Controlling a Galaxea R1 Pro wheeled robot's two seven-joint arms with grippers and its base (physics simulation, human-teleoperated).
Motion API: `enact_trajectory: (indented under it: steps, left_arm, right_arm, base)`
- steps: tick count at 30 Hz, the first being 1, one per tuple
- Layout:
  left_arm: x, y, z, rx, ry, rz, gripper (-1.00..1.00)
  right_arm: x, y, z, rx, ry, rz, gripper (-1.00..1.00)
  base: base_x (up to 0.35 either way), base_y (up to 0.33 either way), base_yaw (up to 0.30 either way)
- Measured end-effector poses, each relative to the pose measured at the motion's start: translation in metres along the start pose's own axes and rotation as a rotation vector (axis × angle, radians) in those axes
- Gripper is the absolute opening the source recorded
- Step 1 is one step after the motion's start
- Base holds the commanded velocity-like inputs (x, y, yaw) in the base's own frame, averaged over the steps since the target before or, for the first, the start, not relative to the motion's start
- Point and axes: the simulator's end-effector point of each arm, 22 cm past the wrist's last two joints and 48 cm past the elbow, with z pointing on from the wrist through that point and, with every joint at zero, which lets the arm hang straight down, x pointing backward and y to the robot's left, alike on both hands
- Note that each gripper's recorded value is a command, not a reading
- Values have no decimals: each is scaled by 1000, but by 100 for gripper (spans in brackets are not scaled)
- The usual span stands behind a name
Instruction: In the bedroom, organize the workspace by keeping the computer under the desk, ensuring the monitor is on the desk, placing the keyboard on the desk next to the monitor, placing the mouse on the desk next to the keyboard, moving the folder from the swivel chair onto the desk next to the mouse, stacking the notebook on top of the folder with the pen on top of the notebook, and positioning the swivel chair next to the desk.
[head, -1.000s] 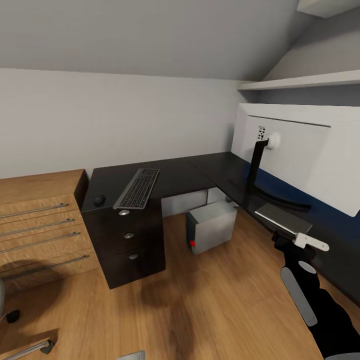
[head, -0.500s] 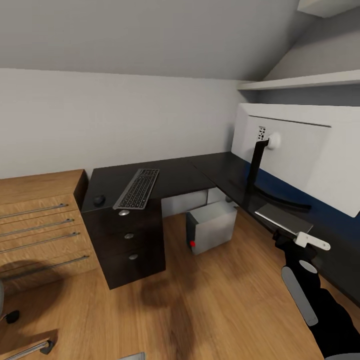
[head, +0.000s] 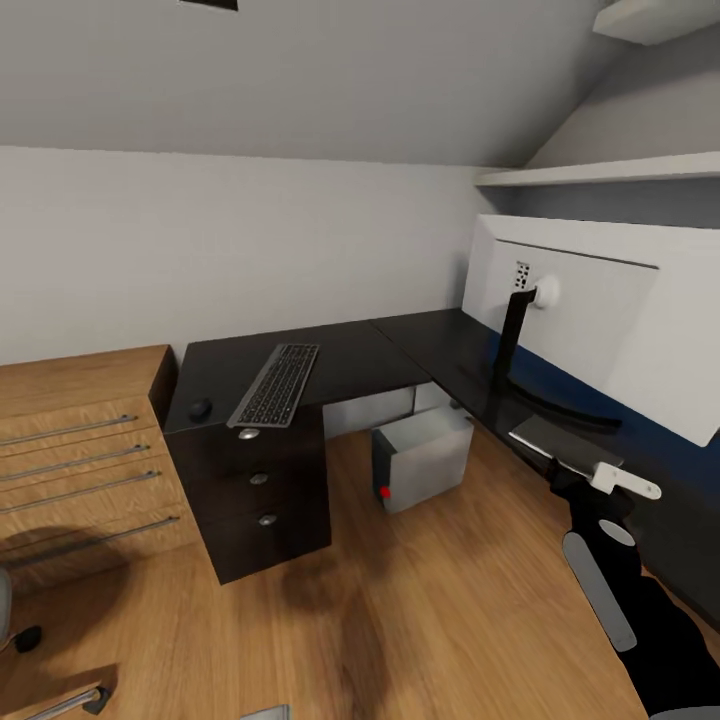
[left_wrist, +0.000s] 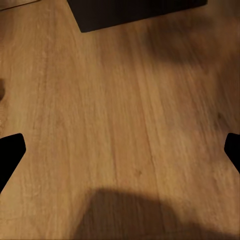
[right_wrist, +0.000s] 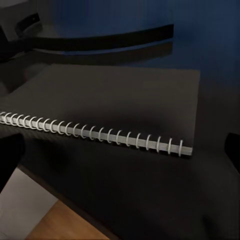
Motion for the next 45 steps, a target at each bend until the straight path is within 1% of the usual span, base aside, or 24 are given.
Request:
enact_trajectory:
  steps: [9,21,29,35,45]
  left_arm:
    - [-15,2,-11,0,0,0,100]
    - [-15,0,-12,5,-2,3,100]
    - [-17,-1,-12,8,-8,1,100]
    - [-17,-1,-12,8,-10,0,100]
    - [-17,-2,-12,9,-9,-1,100]
  right_arm:
    - [-20,0,-1,8,-2,6,100]
    - [-20,-5,1,19,0,13,100]
    - [-21,-11,2,31,1,25,100]
    - [-21,-12,3,34,2,28,100]
    - [-21,-13,3,35,2,28,100]
  base:
    - [0,0,0]
    - [7,0,0]
    - [178,0,0]
    - [78,0,0]
    - [171,0,0]
